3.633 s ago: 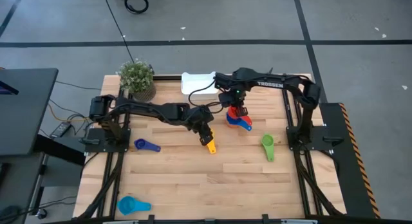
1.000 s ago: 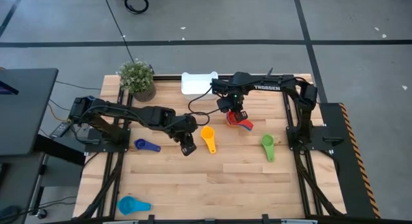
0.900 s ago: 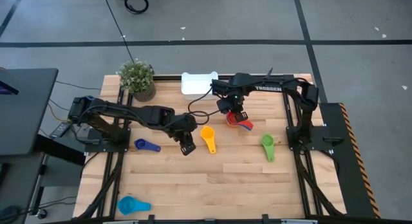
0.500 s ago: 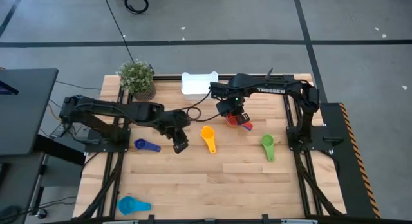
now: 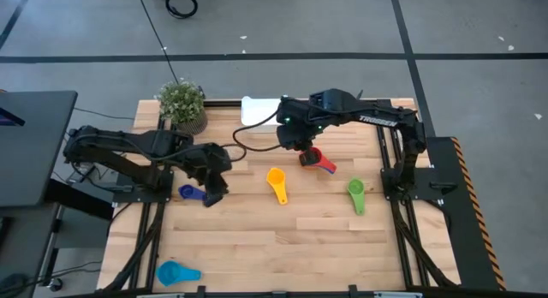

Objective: Nest measuring cups in basket
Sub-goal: Stack the light blue measuring cup on top of the red measuring cup

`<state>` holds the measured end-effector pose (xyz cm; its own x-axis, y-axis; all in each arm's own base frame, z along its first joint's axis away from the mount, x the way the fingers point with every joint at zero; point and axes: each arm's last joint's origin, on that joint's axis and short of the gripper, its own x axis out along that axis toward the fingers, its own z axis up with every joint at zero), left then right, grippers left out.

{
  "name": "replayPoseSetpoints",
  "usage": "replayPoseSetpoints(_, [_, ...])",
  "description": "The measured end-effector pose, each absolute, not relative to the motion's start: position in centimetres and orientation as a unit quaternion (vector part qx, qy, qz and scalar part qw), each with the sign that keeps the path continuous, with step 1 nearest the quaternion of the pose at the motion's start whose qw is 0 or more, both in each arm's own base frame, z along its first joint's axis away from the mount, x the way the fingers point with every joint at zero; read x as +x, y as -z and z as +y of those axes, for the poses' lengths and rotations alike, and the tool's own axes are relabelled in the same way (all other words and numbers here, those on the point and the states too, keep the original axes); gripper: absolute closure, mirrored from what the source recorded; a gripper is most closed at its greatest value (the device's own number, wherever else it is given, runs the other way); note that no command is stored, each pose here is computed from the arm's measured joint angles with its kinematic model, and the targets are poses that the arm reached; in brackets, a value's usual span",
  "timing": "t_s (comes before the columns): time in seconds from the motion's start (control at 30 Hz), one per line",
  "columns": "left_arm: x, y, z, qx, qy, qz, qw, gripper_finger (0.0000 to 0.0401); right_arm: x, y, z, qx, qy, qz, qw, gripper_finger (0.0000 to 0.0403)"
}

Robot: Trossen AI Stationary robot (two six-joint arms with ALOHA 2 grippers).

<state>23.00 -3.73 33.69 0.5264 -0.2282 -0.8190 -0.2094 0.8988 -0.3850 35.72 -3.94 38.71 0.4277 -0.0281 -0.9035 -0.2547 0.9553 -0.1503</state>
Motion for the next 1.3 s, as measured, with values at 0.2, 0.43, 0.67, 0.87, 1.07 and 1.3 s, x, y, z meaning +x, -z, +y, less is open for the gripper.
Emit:
replayPoseSetpoints(0.2, [21.0, -33.0, -5.4, -0.211, 0.051, 0.575, 0.788, 0.0298, 34.7, -42.3, -1.4, -0.110, -0.062, 0.493, 0.861, 0.0345])
replayPoseSetpoints(0.43, [18.9, -32.6, -7.7, -0.175, 0.105, 0.642, 0.739, 0.0298, 33.7, -45.1, 1.9, -0.089, -0.087, 0.439, 0.890, 0.0347])
replayPoseSetpoints(0.67, [17.2, -32.6, -11.0, -0.160, 0.127, 0.667, 0.716, 0.0298, 32.4, -46.2, 4.6, -0.060, -0.133, 0.414, 0.899, 0.0347])
replayPoseSetpoints(0.87, [15.5, -32.6, -13.7, -0.166, 0.084, 0.662, 0.726, 0.0298, 31.0, -47.1, 6.4, -0.044, -0.221, 0.394, 0.891, 0.0347])
replayPoseSetpoints(1.07, [14.0, -32.6, -15.9, -0.176, 0.062, 0.646, 0.740, 0.0298, 29.5, -48.0, 8.1, -0.032, -0.297, 0.374, 0.878, 0.0351])
replayPoseSetpoints(1.3, [12.8, -30.9, -19.0, -0.128, 0.065, 0.669, 0.729, 0.0298, 29.1, -48.0, 8.8, -0.056, -0.275, 0.379, 0.882, 0.0353])
